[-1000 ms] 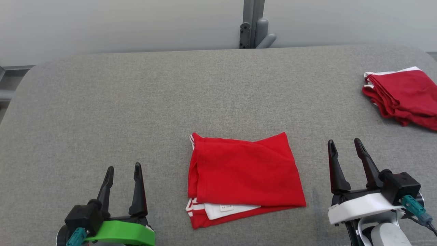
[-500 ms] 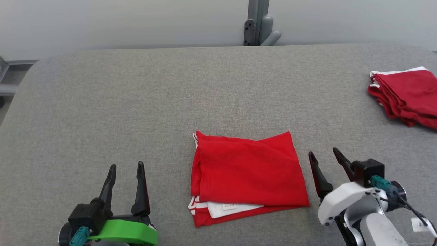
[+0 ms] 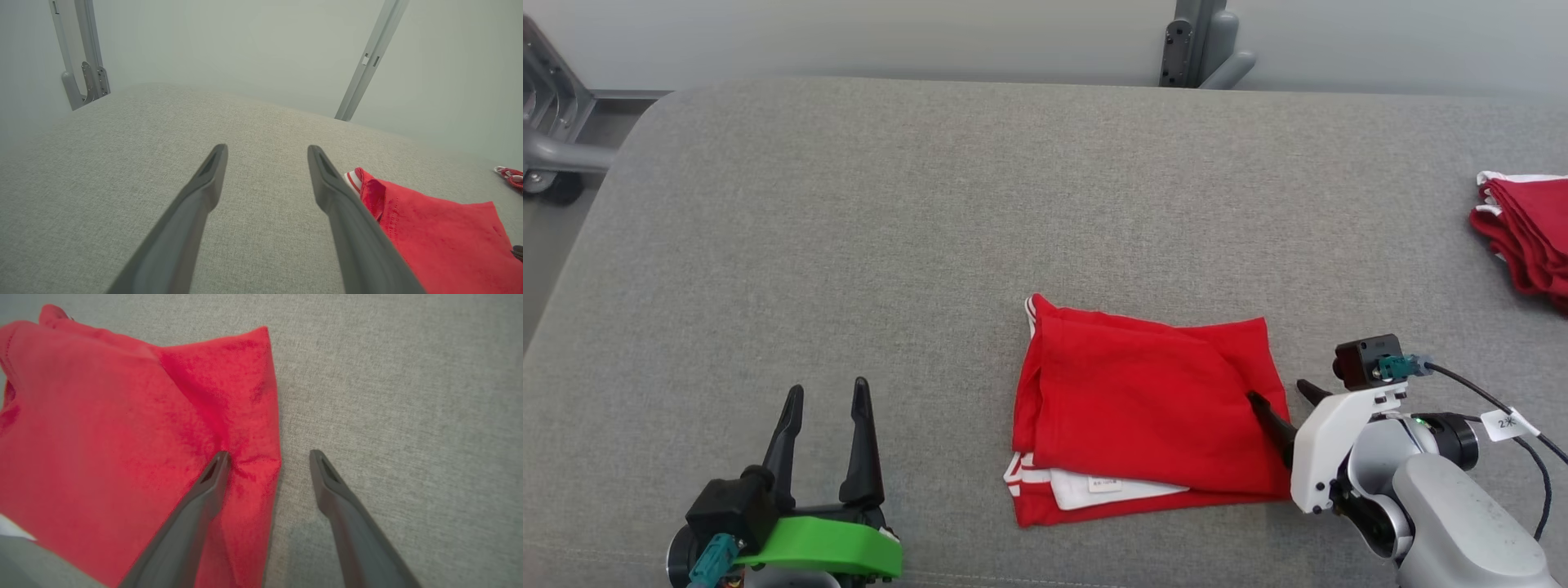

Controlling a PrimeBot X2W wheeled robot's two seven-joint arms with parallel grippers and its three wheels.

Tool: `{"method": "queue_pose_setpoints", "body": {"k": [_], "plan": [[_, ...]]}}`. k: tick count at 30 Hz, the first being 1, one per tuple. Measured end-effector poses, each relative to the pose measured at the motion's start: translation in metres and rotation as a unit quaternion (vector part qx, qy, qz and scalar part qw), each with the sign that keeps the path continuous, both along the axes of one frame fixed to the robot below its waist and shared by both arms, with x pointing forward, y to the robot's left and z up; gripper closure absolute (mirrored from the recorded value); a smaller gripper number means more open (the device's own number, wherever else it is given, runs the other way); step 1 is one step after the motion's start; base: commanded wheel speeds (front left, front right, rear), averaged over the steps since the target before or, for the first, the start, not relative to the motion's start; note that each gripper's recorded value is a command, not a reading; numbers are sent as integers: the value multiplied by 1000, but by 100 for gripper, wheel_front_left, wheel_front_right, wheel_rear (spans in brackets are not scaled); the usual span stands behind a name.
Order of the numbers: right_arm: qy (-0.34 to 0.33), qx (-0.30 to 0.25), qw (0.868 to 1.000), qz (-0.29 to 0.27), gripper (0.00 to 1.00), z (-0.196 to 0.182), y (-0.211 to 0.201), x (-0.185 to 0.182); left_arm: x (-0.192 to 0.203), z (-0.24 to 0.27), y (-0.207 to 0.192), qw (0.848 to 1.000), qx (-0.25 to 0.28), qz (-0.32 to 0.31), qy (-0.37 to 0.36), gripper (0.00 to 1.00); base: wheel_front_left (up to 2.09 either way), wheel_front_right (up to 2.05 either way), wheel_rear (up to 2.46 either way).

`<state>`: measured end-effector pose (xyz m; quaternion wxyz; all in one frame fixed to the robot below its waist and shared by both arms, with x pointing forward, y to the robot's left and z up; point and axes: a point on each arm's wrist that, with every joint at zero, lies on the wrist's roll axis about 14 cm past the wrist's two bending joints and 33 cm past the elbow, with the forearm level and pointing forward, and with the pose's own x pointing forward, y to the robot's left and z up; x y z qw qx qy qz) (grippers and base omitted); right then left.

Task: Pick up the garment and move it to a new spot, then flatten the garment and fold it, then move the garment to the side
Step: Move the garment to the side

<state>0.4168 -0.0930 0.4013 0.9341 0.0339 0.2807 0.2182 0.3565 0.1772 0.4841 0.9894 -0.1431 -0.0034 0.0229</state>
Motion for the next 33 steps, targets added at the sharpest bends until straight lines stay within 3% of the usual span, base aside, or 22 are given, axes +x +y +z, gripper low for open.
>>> {"method": "queue_pose_setpoints", "body": {"k": [5,6,7,8,9,10,11,19,33], "plan": [[43,18,999,16,0,-11,12,-1,-1,-2,9,1000,1,13,4,0,0,0,0],[47,19,998,20,5,-11,14,0,-2,-3,9,1000,0,15,5,0,0,0,0],[50,23,998,23,47,-11,16,0,-2,-3,10,1000,0,16,5,0,0,0,0],[50,23,998,23,53,-11,16,0,-2,-3,10,1000,0,16,5,0,0,0,0],[53,27,998,25,70,-11,18,0,-2,-3,10,1000,0,17,5,0,0,0,0],[53,29,998,27,80,-11,20,0,-2,-3,11,1000,0,17,5,0,0,0,0],[49,31,998,27,100,-10,20,1,-2,-3,10,1000,1,17,4,0,0,0,0],[-21,40,999,2,100,19,1,20,3,-1,-2,1000,1,-4,-1,0,0,0,0],[-77,-12,988,-132,100,56,-129,23,35,0,-81,991,1,-131,-12,0,0,0,0]]}}
